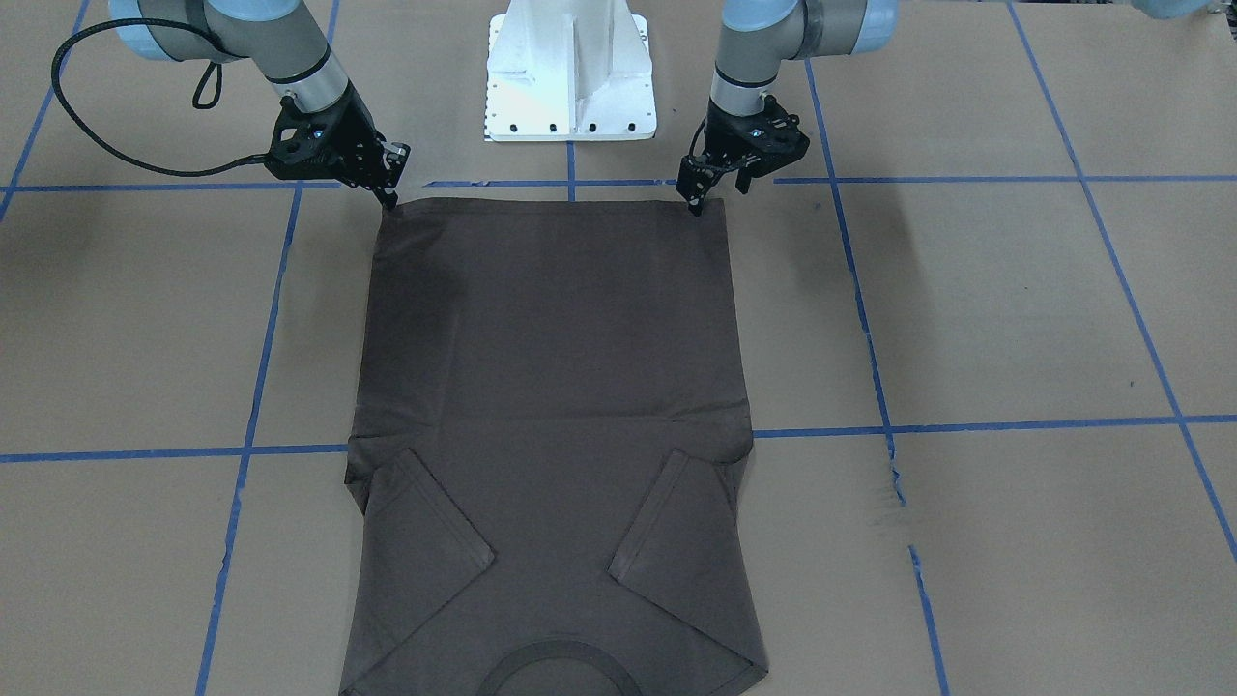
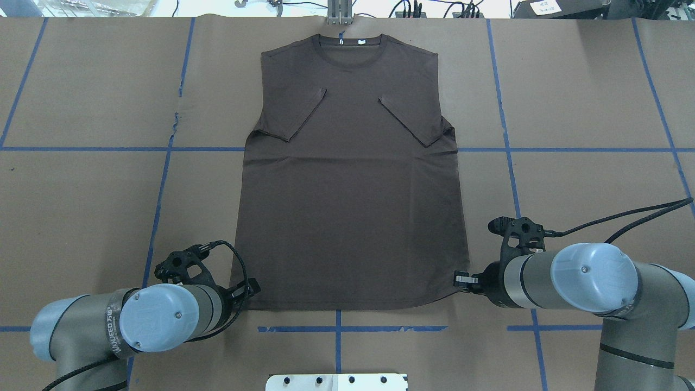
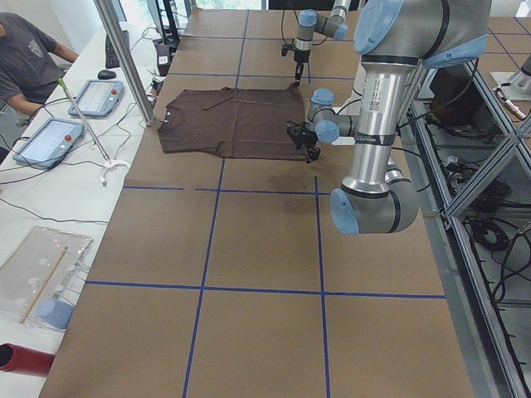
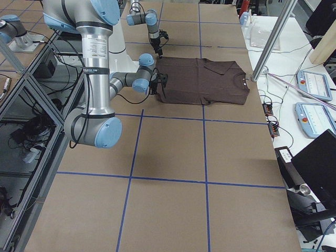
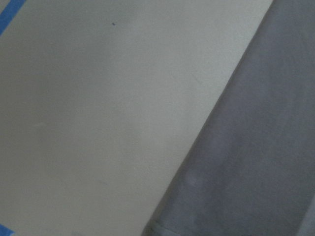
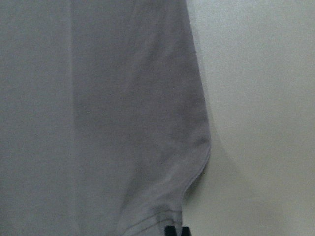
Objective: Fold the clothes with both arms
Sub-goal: 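Grasp both hem corners with the left and right grippers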
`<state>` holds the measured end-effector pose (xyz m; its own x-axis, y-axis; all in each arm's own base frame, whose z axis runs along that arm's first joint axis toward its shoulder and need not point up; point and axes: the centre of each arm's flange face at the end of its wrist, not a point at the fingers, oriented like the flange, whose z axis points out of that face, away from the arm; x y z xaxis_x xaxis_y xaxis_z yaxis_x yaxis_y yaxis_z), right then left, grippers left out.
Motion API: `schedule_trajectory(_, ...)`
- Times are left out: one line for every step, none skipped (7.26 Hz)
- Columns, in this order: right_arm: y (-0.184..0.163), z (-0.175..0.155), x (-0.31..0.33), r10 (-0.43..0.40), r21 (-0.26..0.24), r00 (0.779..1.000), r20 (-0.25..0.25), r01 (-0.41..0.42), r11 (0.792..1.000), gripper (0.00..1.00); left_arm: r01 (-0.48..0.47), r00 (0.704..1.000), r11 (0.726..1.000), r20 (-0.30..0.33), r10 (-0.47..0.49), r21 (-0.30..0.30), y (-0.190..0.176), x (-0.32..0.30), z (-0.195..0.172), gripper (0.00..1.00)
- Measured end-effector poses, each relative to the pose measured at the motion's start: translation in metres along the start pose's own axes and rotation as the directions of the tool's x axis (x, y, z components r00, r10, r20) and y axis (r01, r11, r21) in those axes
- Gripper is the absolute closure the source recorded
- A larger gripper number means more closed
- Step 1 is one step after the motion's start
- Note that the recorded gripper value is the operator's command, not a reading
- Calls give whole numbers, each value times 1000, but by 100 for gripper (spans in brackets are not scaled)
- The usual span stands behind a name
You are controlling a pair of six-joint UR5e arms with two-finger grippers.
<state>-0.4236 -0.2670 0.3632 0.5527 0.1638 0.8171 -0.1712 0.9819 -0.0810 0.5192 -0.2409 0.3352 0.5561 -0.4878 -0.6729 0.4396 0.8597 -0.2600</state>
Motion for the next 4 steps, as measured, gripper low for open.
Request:
schedule_trajectory(-1, 0, 0, 1, -1, 1000, -1, -1, 1000, 100, -2, 1000, 1000, 5, 2, 0, 2, -1, 3, 21)
schedule_trajectory(-1, 0, 1, 2, -1, 1000, -1, -2, 1000, 100, -3, 1000, 1000, 9, 3, 0, 2, -1, 3, 33)
schedule_trajectory(-2, 0, 1, 3, -2, 1000, -1, -3, 1000, 100, -4, 1000, 1000, 16, 4, 2, 3, -1, 3, 51)
schedule_trajectory(-2, 0, 1, 3, -2, 1000, -1, -3, 1000, 100, -5, 1000, 1000, 23, 5, 4, 4, 0, 3, 62)
